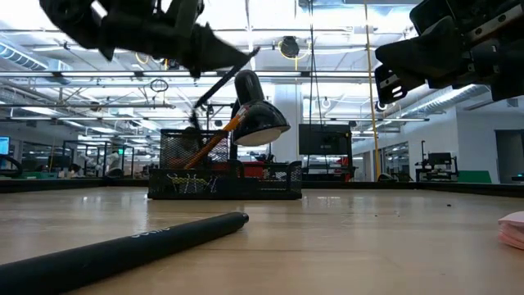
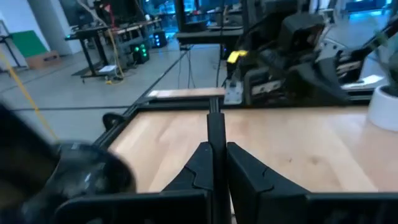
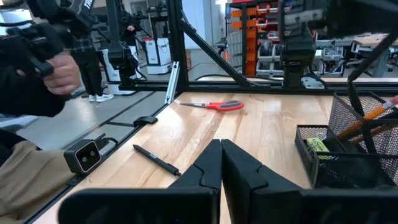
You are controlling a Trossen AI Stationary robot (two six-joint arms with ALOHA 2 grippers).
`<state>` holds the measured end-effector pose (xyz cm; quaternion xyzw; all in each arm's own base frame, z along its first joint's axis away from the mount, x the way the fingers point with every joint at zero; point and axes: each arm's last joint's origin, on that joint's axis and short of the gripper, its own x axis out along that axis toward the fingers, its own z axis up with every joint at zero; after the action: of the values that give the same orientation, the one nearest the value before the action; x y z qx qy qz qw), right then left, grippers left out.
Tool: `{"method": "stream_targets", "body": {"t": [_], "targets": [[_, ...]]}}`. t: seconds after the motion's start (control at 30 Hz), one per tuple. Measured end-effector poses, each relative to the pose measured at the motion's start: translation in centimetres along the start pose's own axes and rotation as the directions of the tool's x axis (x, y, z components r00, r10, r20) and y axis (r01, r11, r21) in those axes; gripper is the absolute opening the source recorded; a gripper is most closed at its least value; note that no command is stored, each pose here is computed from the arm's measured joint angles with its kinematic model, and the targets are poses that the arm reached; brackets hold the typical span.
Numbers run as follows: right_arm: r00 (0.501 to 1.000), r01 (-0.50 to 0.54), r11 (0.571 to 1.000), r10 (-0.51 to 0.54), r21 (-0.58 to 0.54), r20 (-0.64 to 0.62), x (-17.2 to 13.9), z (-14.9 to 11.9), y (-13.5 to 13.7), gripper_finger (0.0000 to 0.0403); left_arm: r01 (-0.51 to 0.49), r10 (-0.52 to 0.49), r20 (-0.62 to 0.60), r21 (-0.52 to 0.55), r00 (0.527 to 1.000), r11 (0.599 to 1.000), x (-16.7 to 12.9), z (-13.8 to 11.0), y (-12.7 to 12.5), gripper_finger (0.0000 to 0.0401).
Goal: Pick and place office supplies into organizer
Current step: Put the black pen into the black desk organizer
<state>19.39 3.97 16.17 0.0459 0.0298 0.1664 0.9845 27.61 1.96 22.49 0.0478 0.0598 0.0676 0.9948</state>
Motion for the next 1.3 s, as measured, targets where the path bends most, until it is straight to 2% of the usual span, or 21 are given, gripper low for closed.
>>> {"method": "stream_targets", "body": {"t": [0.1, 0.5, 0.93, 1.1, 1.3], "targets": [[1.0, 0.001, 1.0, -0.001, -0.001, 0.003, 0.0, 0.0, 0.0, 0.0, -0.008, 0.008, -0.024, -0.003, 1.0, 1.0, -0.3, -1.0, 0.6, 0.0016], [1.0, 0.003, 1.0, -0.002, -0.012, 0.026, 0.0, 0.2, 0.0, 0.0, 0.007, -0.006, -0.029, 0.011, 1.0, 1.0, -0.1, -1.2, 2.4, 0.0012], [1.0, -0.001, 1.0, 0.001, -0.005, 0.025, 0.0, 0.2, 0.0, 0.0, 0.032, -0.032, -0.032, -0.008, 0.999, 0.999, 1.5, -3.1, 2.1, 0.001], [1.0, -0.001, 1.0, 0.001, -0.004, 0.025, 0.0, 0.2, 0.0, 0.0, 0.034, -0.036, -0.069, -0.036, 0.997, 0.999, 2.0, -4.1, 2.0, 0.0017], [1.0, -0.001, 1.0, 0.001, -0.001, 0.021, 0.0, 0.2, 0.0, 0.0, 0.032, -0.035, -0.071, -0.045, 0.997, 0.998, 2.3, -4.5, 1.9, 0.0008]]}}
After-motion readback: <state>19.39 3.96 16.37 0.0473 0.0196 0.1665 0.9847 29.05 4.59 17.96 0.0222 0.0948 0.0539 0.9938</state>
